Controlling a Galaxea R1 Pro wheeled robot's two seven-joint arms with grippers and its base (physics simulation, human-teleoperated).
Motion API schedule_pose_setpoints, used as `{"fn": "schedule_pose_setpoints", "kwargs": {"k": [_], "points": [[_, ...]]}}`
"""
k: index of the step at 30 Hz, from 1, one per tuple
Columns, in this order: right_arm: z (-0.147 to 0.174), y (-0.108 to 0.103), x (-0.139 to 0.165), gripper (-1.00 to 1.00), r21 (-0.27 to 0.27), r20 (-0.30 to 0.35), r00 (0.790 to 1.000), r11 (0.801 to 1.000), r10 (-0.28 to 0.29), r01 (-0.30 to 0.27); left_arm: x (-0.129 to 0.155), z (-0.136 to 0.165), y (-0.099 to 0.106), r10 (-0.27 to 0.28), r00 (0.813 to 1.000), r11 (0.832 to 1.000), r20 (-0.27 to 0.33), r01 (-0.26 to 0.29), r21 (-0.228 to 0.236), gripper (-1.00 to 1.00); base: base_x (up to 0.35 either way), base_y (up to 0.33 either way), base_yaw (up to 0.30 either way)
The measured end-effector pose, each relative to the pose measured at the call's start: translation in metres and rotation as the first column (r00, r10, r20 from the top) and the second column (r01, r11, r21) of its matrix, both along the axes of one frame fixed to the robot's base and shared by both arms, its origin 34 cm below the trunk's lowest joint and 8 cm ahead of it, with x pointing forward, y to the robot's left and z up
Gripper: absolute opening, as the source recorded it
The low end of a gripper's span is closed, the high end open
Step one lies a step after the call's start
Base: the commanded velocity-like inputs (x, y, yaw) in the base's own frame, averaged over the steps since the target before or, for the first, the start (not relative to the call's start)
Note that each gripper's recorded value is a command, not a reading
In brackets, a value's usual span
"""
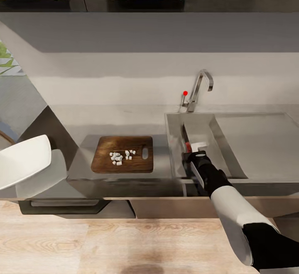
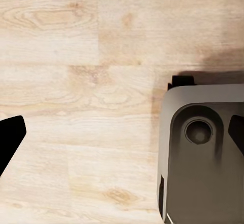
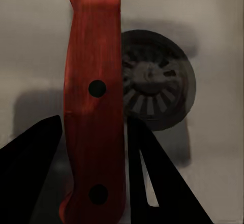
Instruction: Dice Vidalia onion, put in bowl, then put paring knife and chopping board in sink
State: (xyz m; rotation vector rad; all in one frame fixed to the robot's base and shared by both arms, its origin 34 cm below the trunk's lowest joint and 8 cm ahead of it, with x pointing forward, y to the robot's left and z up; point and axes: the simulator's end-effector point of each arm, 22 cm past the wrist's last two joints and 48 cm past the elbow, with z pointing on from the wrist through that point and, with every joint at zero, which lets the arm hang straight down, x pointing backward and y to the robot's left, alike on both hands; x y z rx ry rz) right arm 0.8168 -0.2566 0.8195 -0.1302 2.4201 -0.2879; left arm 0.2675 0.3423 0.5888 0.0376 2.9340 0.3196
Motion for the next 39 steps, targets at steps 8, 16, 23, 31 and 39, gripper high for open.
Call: {"fn": "schedule_pose_setpoints", "kwargs": {"k": [8,16,23,31,39], "points": [[-0.023,0.003,-0.014,-1.00,0.020,-0.021,1.000,1.000,-0.003,0.003,0.000,0.000,0.000,0.000,1.000,1.000,0.001,0.000,0.000,1.00,0.001,0.000,0.000],[-0.022,0.005,-0.010,-1.00,0.039,0.021,1.000,0.999,-0.004,0.003,0.000,0.000,0.000,0.000,1.000,1.000,0.001,0.000,0.000,1.00,0.000,0.000,0.000],[-0.025,0.006,-0.012,1.00,0.047,0.017,1.000,0.999,-0.006,0.005,0.000,0.000,0.000,0.000,1.000,1.000,-0.001,0.000,0.000,1.00,0.000,0.000,0.000],[-0.025,0.006,-0.012,1.00,0.047,0.018,1.000,0.999,-0.005,0.004,-0.001,0.000,-0.001,0.000,1.000,1.000,-0.002,0.000,-0.001,1.00,0.000,0.000,0.000],[-0.019,0.005,-0.007,1.00,0.045,0.028,1.000,0.999,-0.012,0.010,-0.001,0.000,-0.002,0.000,1.000,1.000,-0.004,0.000,-0.002,1.00,0.000,0.000,0.000]]}}
